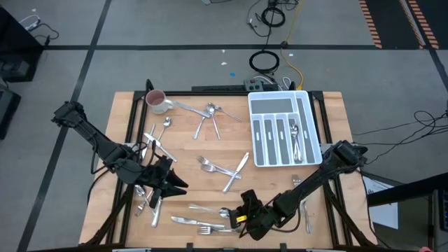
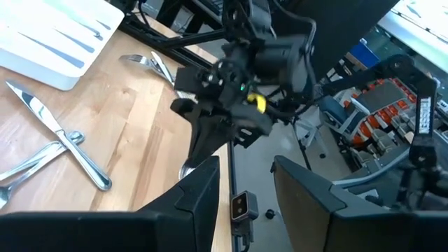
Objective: Sort silverware
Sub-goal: Put the silver spoon into the silverware tray
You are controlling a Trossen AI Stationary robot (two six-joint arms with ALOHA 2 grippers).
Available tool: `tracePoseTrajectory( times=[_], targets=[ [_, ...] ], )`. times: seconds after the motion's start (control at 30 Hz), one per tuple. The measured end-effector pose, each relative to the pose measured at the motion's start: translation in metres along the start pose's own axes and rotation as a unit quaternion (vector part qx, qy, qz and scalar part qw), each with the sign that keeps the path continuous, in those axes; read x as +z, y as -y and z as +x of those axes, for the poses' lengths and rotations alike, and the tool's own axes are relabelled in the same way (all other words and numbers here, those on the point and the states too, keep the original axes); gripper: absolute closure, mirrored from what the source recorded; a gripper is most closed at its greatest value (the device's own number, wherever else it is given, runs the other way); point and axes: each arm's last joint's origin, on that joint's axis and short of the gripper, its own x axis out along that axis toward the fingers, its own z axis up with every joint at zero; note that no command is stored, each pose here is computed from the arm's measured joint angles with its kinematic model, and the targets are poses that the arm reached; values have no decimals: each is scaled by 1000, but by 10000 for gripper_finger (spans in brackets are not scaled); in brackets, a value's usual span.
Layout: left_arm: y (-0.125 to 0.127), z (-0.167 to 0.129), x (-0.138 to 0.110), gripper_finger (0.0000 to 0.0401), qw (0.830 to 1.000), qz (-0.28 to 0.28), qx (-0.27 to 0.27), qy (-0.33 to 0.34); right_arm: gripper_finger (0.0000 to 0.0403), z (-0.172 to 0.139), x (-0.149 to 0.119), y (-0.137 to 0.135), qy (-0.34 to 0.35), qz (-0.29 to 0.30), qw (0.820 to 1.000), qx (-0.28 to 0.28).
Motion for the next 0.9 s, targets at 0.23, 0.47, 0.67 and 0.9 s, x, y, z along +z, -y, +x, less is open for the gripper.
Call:
tracePoseTrajectory(
  times=[0.23,0.47,0.67,0.9],
  targets=[
    [0,0,0,260,1000,1,0,0,403,-37,22,-26,-1,-38,999,36],
    [0,0,0,260,1000,3,0,0,403,-71,42,-32,3,-59,998,17],
    [0,0,0,260,1000,3,4,3,403,-83,49,-32,-13,-75,997,3],
    [-1,0,1,260,1000,3,10,8,403,-83,47,-30,-52,-86,995,-11]
  ],
)
